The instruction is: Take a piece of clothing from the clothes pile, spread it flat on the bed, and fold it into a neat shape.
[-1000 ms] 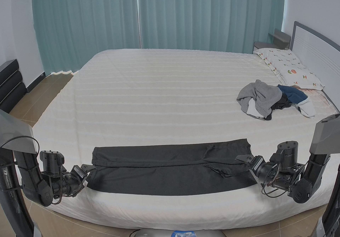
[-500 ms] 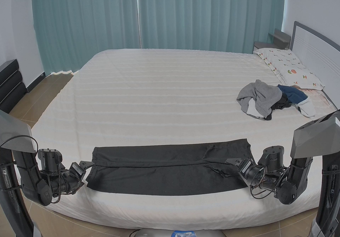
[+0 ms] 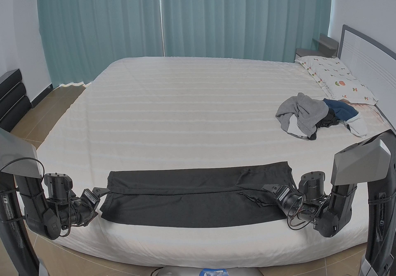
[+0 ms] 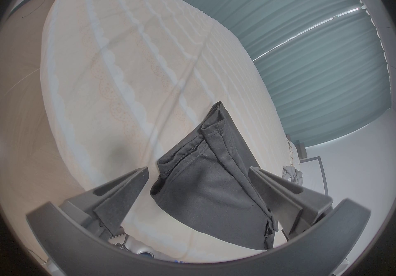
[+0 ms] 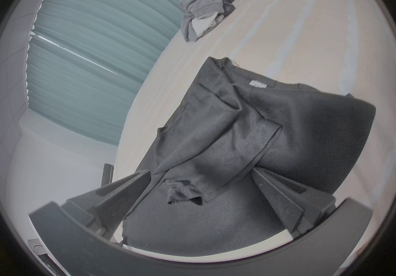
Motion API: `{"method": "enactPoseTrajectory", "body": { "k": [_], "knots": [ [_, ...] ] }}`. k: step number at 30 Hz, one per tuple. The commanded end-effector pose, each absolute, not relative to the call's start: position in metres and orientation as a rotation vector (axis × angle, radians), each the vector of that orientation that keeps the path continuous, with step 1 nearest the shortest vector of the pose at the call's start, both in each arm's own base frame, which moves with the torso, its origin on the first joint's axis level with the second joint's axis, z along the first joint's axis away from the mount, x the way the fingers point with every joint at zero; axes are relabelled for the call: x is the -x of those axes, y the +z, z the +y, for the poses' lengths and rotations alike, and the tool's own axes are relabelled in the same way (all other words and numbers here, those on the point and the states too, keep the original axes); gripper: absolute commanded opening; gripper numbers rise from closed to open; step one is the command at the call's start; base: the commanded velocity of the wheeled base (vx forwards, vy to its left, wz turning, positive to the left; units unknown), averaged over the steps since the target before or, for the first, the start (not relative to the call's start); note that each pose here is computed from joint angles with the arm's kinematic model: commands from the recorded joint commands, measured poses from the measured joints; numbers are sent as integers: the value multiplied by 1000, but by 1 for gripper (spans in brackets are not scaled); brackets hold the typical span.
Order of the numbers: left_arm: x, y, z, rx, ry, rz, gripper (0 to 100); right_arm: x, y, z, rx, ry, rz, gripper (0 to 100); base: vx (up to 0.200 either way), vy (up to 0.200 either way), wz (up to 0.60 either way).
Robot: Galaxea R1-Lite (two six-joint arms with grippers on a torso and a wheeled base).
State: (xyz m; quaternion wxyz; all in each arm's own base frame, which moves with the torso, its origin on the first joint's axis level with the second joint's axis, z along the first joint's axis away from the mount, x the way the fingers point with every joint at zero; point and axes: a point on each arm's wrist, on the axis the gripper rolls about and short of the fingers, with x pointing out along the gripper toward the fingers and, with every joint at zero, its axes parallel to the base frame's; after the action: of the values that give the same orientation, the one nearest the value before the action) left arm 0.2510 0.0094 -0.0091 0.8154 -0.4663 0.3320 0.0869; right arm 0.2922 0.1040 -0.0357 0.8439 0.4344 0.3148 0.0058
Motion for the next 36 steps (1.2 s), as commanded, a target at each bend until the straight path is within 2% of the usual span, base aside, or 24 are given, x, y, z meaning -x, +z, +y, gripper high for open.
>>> {"method": "enactPoseTrajectory", "body": {
  "k": [1, 2, 3, 22, 36],
  "knots": [
    [-251, -9, 10, 996, 185, 708, 100, -292, -40, 104, -907, -8, 666, 100, 0, 0, 0],
    [-251, -10, 10, 996, 186, 710, 100, -293, -42, 105, -901, -12, 664, 100, 0, 0, 0],
    [-251, -10, 10, 995, 187, 709, 100, -293, -42, 106, -901, -9, 664, 0, 0, 0, 0],
    [-252, -10, 10, 995, 187, 708, 100, -281, -27, 107, -897, 2, 653, 0, 0, 0, 0],
    [-252, -11, 10, 995, 187, 709, 100, -255, -26, 105, -860, -13, 719, 0, 0, 0, 0]
  ]
}}
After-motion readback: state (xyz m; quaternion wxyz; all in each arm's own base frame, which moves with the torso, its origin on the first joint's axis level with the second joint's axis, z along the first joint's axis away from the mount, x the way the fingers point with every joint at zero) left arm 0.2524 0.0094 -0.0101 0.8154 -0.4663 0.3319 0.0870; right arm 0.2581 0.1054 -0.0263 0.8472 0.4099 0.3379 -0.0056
